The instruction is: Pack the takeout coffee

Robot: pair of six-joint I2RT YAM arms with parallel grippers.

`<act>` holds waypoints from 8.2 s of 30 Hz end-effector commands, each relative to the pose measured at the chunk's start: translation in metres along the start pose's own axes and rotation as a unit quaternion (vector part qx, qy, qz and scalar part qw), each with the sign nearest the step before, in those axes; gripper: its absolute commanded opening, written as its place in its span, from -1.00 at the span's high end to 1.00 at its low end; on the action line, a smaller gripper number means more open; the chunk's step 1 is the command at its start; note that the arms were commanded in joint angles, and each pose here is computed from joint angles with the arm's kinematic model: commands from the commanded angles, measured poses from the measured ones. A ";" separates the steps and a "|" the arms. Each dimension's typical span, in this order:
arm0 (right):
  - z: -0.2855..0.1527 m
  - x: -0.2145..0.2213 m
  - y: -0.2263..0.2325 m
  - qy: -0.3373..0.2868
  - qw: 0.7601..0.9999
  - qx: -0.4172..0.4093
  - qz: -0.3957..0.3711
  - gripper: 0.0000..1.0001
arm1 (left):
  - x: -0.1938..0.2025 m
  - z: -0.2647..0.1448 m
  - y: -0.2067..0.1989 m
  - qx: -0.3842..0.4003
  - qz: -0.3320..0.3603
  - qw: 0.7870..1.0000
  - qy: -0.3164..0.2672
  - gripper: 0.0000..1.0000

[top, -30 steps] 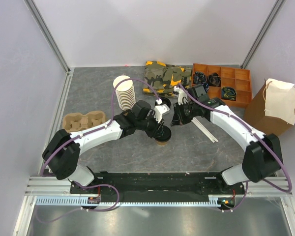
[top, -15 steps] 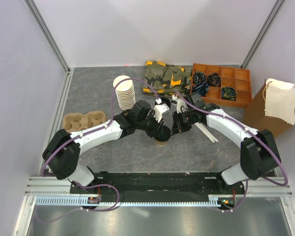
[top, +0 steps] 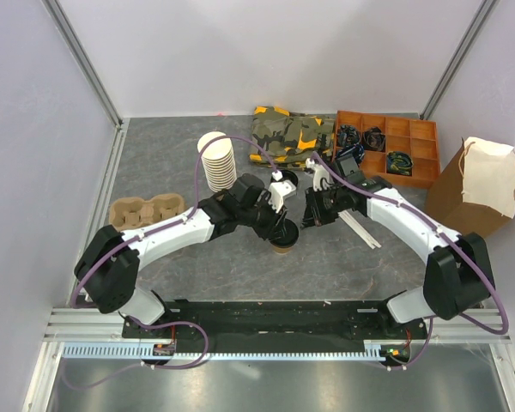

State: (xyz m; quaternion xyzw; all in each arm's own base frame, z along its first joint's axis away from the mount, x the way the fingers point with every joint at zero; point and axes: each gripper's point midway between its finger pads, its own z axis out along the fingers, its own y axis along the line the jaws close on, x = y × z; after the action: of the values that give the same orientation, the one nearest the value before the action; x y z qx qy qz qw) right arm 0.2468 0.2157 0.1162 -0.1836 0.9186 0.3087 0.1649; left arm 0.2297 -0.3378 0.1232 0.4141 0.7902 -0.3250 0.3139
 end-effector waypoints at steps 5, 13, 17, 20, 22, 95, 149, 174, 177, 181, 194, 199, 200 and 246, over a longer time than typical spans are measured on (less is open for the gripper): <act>-0.014 -0.028 0.048 -0.046 0.997 -0.060 -0.025 0.62 | -0.043 -0.045 -0.009 0.000 -0.044 0.998 -0.044 0.24; 0.008 -0.026 0.054 -0.030 0.997 -0.049 -0.050 0.64 | -0.011 -0.069 0.013 -0.028 -0.101 0.993 -0.050 0.21; 0.017 -0.027 0.041 -0.019 0.997 -0.029 -0.066 0.67 | 0.007 -0.065 0.022 -0.040 -0.121 0.991 -0.038 0.25; 0.022 -0.029 0.036 -0.013 0.997 -0.020 -0.070 0.68 | 0.019 -0.056 0.027 -0.041 -0.112 0.992 -0.031 0.33; 0.023 -0.034 0.035 -0.015 0.997 -0.016 -0.077 0.69 | 0.027 -0.048 0.027 -0.032 -0.104 0.994 -0.024 0.35; 0.030 -0.035 0.005 -0.005 0.997 0.003 -0.083 0.72 | -0.051 -0.054 0.012 -0.059 0.084 0.993 -0.054 0.41; -0.055 -0.035 0.023 -0.114 0.987 0.025 -0.106 -0.25 | -0.013 -0.117 -0.003 -0.032 0.114 0.990 -0.073 -0.50; 0.014 0.009 -0.014 -0.047 0.998 -0.006 0.038 -0.07 | 0.042 -0.011 0.039 -0.199 0.028 0.970 -0.134 -0.42; 0.012 0.005 -0.020 -0.051 0.997 -0.004 0.051 -0.08 | 0.041 0.000 0.037 -0.185 0.016 0.973 -0.140 -0.42; 0.003 -0.002 -0.033 -0.066 0.995 0.004 0.070 -0.08 | 0.037 0.011 0.037 -0.178 0.013 0.972 -0.153 -0.41; -0.016 -0.019 -0.047 -0.094 0.992 0.012 0.080 -0.08 | 0.016 0.043 0.051 -0.189 0.013 0.968 -0.167 -0.37; -0.026 -0.027 -0.057 -0.109 0.990 0.022 0.085 -0.08 | 0.008 0.057 0.061 -0.190 0.020 0.967 -0.168 -0.33; -0.029 -0.031 -0.061 -0.115 0.989 0.026 0.087 -0.08 | 0.007 0.059 0.064 -0.192 0.019 0.967 -0.169 -0.32; -0.236 -0.148 0.063 -0.378 0.917 -0.066 0.107 -0.96 | -0.045 -0.166 0.010 -0.135 0.006 0.966 -0.219 -0.99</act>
State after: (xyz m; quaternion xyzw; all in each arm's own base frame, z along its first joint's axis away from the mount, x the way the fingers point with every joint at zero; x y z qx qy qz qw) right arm 0.3056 0.1393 0.3448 -0.0374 0.8075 0.3619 0.4642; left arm 0.2101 -0.2730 0.2341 0.3440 0.6942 -0.3410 0.5325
